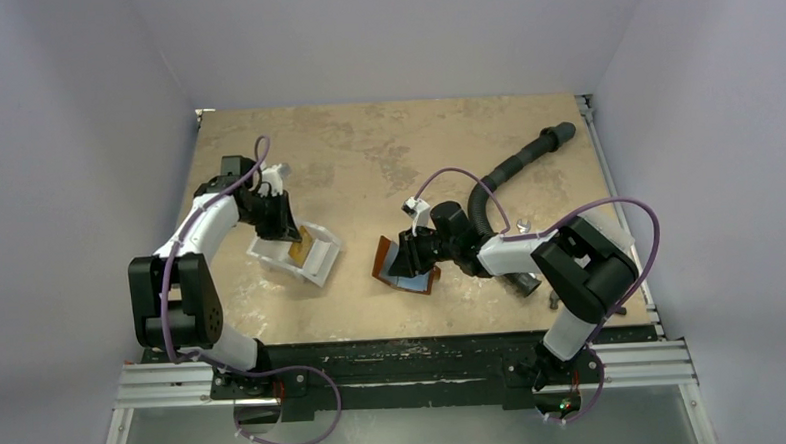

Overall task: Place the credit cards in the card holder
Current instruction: Pick up the credit card from the storage box, then insert the credit card into the card holder.

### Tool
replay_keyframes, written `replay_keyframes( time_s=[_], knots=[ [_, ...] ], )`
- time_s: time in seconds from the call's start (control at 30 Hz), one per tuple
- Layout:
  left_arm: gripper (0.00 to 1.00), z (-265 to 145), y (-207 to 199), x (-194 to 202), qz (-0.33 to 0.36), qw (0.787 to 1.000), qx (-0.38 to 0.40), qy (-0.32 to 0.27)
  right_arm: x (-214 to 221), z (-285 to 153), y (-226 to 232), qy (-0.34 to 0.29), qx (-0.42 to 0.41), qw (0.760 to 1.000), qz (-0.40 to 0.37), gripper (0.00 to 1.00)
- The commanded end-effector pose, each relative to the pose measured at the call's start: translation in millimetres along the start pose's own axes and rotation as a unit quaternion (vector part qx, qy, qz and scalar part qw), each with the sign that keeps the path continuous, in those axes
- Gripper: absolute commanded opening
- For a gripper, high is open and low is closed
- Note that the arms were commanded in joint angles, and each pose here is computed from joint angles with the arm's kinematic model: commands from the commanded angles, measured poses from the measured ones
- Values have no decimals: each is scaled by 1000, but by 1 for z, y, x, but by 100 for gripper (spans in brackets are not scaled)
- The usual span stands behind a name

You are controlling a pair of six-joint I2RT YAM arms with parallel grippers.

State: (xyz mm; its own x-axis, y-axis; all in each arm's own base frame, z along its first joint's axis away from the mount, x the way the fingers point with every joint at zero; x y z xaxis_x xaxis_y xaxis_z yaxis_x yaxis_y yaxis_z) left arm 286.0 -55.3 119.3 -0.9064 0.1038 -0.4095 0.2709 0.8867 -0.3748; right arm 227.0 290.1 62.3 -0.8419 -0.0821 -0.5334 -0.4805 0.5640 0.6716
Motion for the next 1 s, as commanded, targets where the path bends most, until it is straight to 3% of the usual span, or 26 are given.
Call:
replay_keyframes(
  time_s=[0.0, 0.27, 0.4, 0.57, 0.67, 0.87, 0.97],
  knots=[
    [0, -22, -1, -17, 23, 999, -32, -28, -11, 4, 8, -11, -21, 1000, -14, 34],
    [0, -57, -7, -47, 26, 994, -73, -76, -12, 5, 7, -12, -16, 1000, -13, 34],
    [0, -96, -26, -76, 33, 986, -75, -145, -18, 1, 10, -18, -7, 1000, -15, 34],
    [0, -130, -80, -102, 43, 964, 40, -258, -29, -18, 25, -33, 3, 999, -9, 36],
    [0, -127, -126, -102, 55, 947, 129, -290, -31, -32, 33, -37, 7, 999, -3, 42],
    [0, -104, -200, -86, 64, 906, 264, -324, -28, -62, 53, -44, -76, 994, 66, 51],
    [0, -78, -232, -64, 76, 902, 288, -312, -20, -70, 47, -53, -58, 994, 72, 54]
  ],
)
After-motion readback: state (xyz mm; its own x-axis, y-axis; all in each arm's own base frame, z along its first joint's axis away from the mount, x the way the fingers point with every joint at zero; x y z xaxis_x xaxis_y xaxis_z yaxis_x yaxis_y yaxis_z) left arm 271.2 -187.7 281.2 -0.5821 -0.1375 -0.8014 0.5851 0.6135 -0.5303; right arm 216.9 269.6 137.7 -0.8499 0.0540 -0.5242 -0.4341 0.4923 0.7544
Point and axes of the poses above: each gripper's point midway between its finger pads, its own z axis out along the fingers, its own y axis along the line the jaws close on, x = y × z, the point moved 4 cm from there along -z, back along the fingers, and after that the axes turned 9 degrees about z, right-handed, at the moved point
